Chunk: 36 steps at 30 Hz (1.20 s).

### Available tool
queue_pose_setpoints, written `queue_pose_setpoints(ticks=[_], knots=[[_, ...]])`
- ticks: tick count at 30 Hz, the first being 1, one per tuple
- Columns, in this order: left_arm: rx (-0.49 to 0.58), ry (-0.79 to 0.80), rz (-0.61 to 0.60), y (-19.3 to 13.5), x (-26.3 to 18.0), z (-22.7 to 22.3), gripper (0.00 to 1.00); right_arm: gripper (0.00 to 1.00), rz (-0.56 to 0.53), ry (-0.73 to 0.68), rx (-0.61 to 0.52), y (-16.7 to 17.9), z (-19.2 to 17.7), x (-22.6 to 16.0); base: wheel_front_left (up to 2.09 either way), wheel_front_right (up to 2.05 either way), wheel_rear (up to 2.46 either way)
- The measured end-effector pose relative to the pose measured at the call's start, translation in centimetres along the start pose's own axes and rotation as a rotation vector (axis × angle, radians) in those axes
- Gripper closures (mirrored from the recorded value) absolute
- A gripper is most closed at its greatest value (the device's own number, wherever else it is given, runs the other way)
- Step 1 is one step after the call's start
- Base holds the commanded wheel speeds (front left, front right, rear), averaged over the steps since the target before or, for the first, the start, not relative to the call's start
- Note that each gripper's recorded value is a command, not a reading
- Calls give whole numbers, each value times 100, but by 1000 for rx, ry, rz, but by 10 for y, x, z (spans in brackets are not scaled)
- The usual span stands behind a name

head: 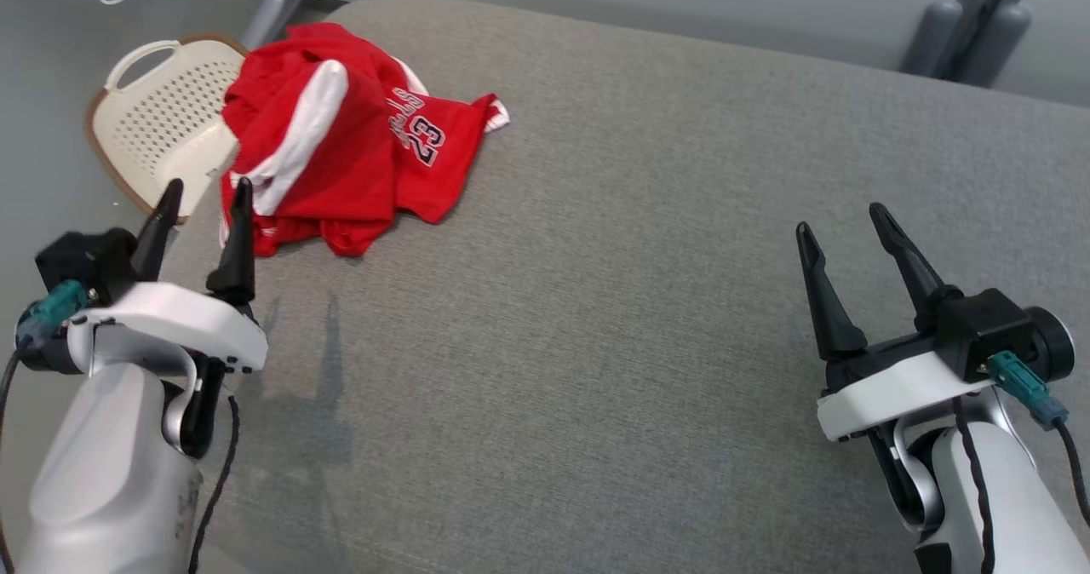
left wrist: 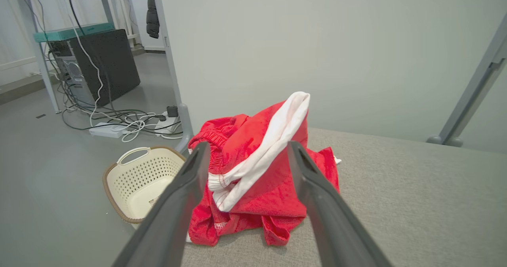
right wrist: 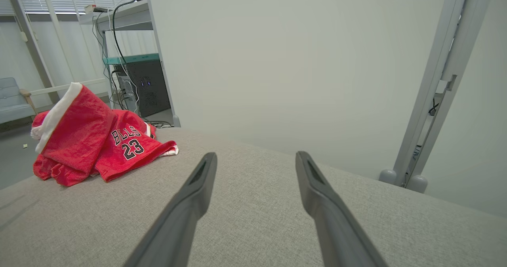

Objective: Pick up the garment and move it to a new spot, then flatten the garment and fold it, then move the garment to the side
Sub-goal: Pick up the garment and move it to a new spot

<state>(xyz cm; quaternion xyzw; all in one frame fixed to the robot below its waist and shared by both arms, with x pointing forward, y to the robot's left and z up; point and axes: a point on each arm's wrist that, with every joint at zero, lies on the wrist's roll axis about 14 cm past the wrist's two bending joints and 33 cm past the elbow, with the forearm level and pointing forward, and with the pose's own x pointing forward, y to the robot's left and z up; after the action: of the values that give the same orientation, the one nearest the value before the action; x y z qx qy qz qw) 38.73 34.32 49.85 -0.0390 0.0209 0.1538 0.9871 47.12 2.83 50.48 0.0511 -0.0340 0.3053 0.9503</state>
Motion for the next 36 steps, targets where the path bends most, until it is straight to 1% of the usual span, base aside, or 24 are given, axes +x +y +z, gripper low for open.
queue_pose_setpoints(ticks=[5,10,14,15,16,17,22,25,28,32,35,36], knots=[[34,140,-38,-12,43,-31,0,0,-71,24,-1,-33,-16,-4,0,0,0],[82,269,-68,-21,69,-66,0,0,-147,65,1,-64,-36,-16,0,0,0],[120,344,-52,-13,83,-86,0,0,-192,82,1,-81,-46,-23,0,0,0],[122,358,-43,-10,84,-90,6,0,-201,84,2,-84,-47,-25,0,0,0],[127,360,-39,-9,87,-92,66,0,-209,84,2,-87,-48,-26,0,0,0],[133,357,-36,-8,90,-92,100,0,-218,83,3,-90,-49,-27,0,0,0],[126,290,-30,-7,102,-78,100,0,-246,79,4,-98,-48,-33,0,0,0],[116,221,-23,-3,108,-56,100,0,-255,69,5,-98,-43,-34,0,0,0],[103,140,-40,-7,111,-31,100,0,-264,50,6,-98,-34,-38,0,0,0],[90,36,-65,-14,100,-2,100,0,-286,34,12,-98,-24,-48,0,0,0],[92,-11,-76,-17,81,7,100,0,-293,35,12,-94,-18,-59,0,0,0],[92,-11,-76,-17,81,7,100,0,-293,35,12,-94,-18,-59,0,0,0]])
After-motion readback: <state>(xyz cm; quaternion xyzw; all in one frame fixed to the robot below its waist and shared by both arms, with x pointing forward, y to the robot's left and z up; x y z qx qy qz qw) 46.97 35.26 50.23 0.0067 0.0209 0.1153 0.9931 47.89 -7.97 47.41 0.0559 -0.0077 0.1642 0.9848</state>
